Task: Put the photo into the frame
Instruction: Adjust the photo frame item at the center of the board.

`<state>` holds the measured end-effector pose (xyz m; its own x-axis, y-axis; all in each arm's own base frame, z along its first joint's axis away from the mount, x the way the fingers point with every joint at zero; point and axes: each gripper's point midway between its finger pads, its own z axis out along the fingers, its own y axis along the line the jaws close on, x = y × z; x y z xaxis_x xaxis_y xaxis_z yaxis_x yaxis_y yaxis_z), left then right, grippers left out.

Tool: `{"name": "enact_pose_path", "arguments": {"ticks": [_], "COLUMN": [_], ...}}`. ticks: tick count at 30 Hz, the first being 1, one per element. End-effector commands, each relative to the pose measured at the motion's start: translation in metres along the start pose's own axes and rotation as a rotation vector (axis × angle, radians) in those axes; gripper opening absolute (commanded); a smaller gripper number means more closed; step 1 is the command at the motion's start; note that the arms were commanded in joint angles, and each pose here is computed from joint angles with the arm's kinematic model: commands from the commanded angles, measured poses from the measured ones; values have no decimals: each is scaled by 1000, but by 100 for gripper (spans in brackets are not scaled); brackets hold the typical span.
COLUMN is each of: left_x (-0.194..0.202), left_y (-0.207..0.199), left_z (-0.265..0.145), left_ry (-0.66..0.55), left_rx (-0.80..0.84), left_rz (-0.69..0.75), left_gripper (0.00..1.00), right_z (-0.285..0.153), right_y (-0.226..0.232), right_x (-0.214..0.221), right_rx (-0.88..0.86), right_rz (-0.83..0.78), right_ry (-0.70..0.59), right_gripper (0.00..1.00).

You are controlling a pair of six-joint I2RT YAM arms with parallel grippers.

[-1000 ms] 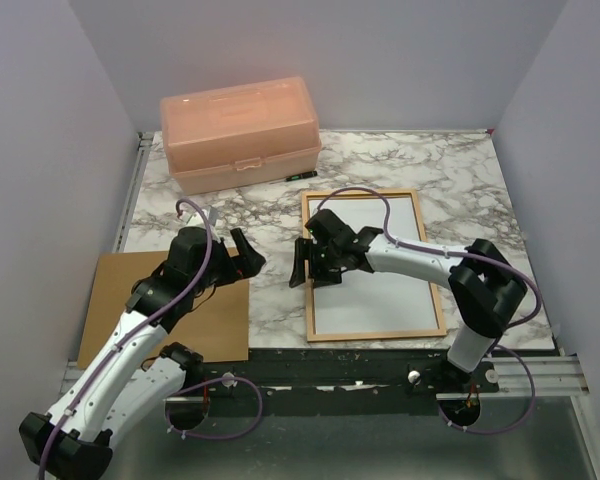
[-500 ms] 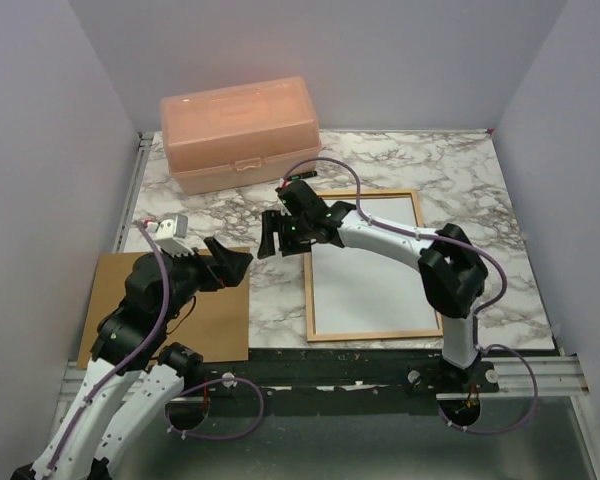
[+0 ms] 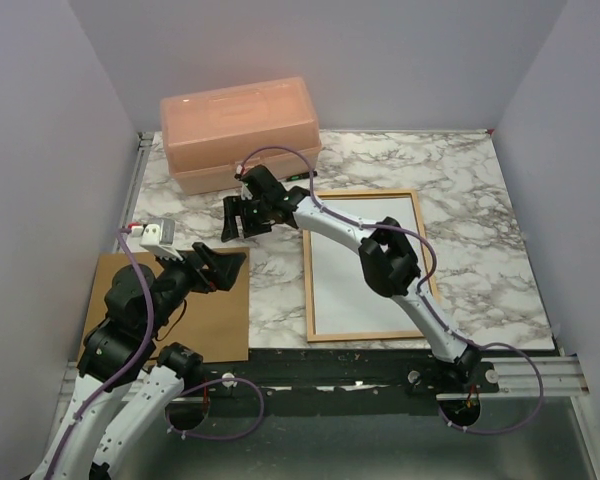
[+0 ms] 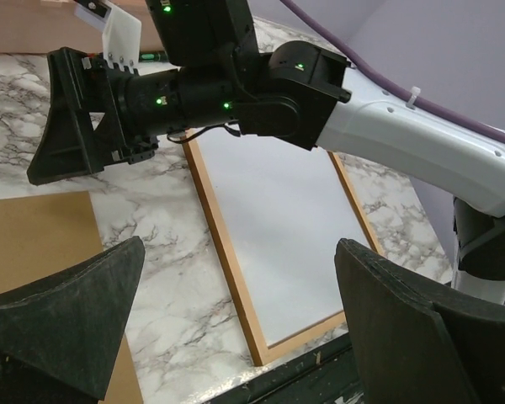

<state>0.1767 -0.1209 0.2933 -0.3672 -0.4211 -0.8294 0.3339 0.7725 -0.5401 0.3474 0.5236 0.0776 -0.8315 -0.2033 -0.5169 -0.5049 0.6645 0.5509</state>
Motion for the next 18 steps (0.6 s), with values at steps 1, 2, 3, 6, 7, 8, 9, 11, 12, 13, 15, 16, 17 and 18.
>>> {"name": "enact_pose_path", "arguments": {"ticks": [1,2,3,6,7,8,9,11,12,13,15,16,17,18], "left_x": [-6,-4,-3,2,2,3,3,3,3,4,5,6,7,8], "left_y": [1,1,1,3,4,4,5,6,6,7,8,9,9,9], "left_z": [-1,1,2,6,6,6,6,6,6,7,8,8,9,10], "left_ry": [5,11,16,24,24,25,25,26,27,29,33,37,40,43], "left_rx": [-17,-17,-14,-14,-15,-18,-21,-26,-29,-31,-35,-36,-37,-37], "left_rz": [44,43,41,35,35,36,37,40,41,41,39,37,35,34], "left_gripper": [99,99,98,98,98,99,99,98,99,98,99,98,98,99], "right_z": [21,26,30,39,42,44,46,47,47,46,42,39,35,32], "right_y": [-4,-6,-8,-15,-18,-19,-20,-20,-20,-18,-16,-14,-14,-13], "right_x": [14,17,20,26,29,31,34,40,44,48,60,65,72,76], "right_rx": [-17,-21,-25,-19,-19,-17,-19,-30,-36,-44,-49,-52,-54,-57], "right_rz": [-15,-9,-5,3,4,5,8,11,11,9,0,-7,-8,-8], "right_ry": [60,66,73,77,81,85,94,115,128,142,172,183,199,206], "right_gripper": [77,77,77,77,77,77,77,77,77,77,77,77,77,77]}}
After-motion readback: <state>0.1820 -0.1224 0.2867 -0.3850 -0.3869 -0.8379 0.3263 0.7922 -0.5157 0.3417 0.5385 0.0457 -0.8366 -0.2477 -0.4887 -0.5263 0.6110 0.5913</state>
